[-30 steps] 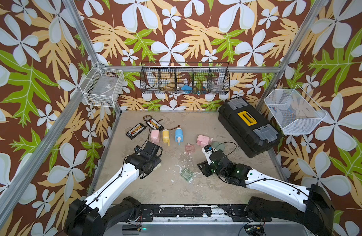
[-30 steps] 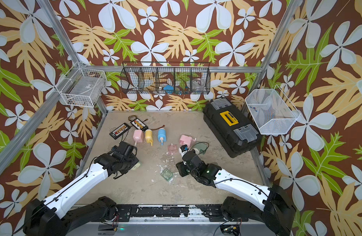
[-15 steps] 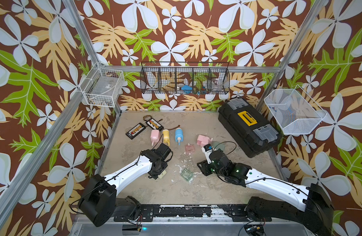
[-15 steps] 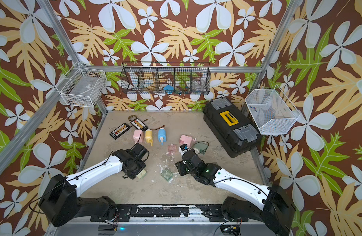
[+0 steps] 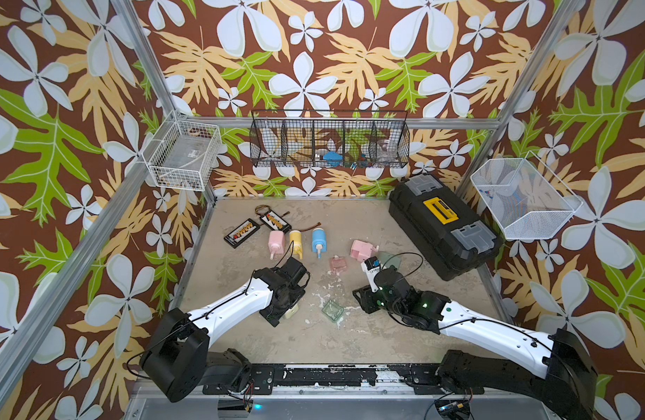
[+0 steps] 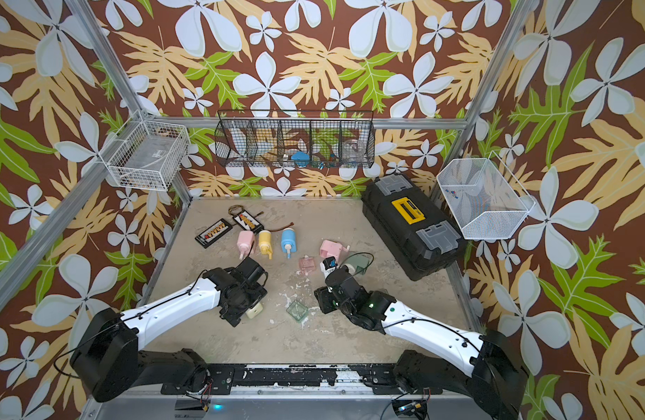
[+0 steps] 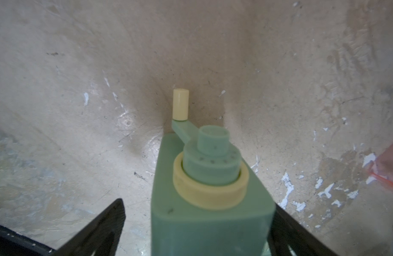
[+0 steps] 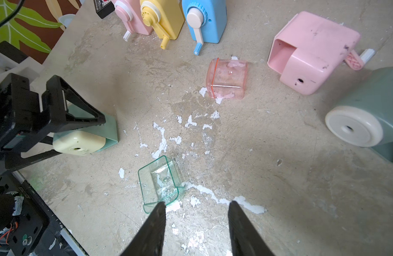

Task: Put the tray back into the pencil sharpener
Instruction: Place the pencil sharpener at the center of the board, then adjust the pencil sharpener at the center of the board.

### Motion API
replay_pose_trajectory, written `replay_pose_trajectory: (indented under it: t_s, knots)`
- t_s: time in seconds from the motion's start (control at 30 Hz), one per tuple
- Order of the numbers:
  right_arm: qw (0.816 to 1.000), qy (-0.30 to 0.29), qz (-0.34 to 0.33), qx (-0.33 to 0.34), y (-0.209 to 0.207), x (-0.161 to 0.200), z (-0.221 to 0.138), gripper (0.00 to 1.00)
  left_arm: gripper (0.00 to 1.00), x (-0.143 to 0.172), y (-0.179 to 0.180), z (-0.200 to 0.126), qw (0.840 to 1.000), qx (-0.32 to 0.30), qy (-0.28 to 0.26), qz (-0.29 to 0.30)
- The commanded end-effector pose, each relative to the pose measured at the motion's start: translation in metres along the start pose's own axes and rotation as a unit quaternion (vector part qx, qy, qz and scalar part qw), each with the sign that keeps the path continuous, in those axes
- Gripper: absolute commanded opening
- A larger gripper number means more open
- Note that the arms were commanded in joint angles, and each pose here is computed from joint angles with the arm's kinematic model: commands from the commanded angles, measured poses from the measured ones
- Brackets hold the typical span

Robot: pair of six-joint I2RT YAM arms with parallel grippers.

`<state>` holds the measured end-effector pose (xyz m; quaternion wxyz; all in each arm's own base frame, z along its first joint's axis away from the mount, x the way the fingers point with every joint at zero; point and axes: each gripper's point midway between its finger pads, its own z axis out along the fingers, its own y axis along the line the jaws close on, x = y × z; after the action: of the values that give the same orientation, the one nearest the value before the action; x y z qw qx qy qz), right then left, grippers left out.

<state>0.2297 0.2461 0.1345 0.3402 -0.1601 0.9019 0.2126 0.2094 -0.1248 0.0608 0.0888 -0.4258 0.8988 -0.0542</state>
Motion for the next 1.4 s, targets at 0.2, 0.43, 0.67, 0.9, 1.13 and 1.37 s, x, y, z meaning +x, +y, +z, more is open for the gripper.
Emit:
replay_pose_trajectory:
  t_s: [0.2, 0.43, 0.67, 0.9, 1.13, 1.37]
  knots:
    - [1.0, -0.004, 0.002, 0.007, -0.003, -0.001, -0.002, 0.49, 1.0, -0.039, -0.017, -0.067, 0.988, 0.104, -0.108, 0.044]
    - [1.0, -0.002, -0.002, 0.005, -0.001, -0.003, -0.003, 0.49, 1.0, -0.063, -0.088, -0.204, 0.816, 0.331, -0.33, 0.341]
    - [1.0, -0.009, -0.009, 0.005, 0.0, -0.008, -0.005, 0.49, 1.0, -0.053, -0.088, -0.218, 0.64, 0.228, -0.41, 0.608]
    - [0.998, 0.001, -0.063, -0.014, 0.012, -0.02, -0.002, 0.5, 1.0, -0.016, -0.047, -0.17, 0.461, 0.116, -0.245, 0.845]
    - [0.991, -0.02, -0.094, -0.097, 0.057, -0.036, 0.002, 0.62, 1.0, -0.071, -0.041, -0.188, 0.545, -0.002, -0.314, 0.778]
    - [0.969, -0.025, -0.22, -0.108, 0.128, -0.024, 0.021, 0.77, 1.0, -0.101, -0.048, -0.269, 0.666, 0.122, -0.488, 0.551]
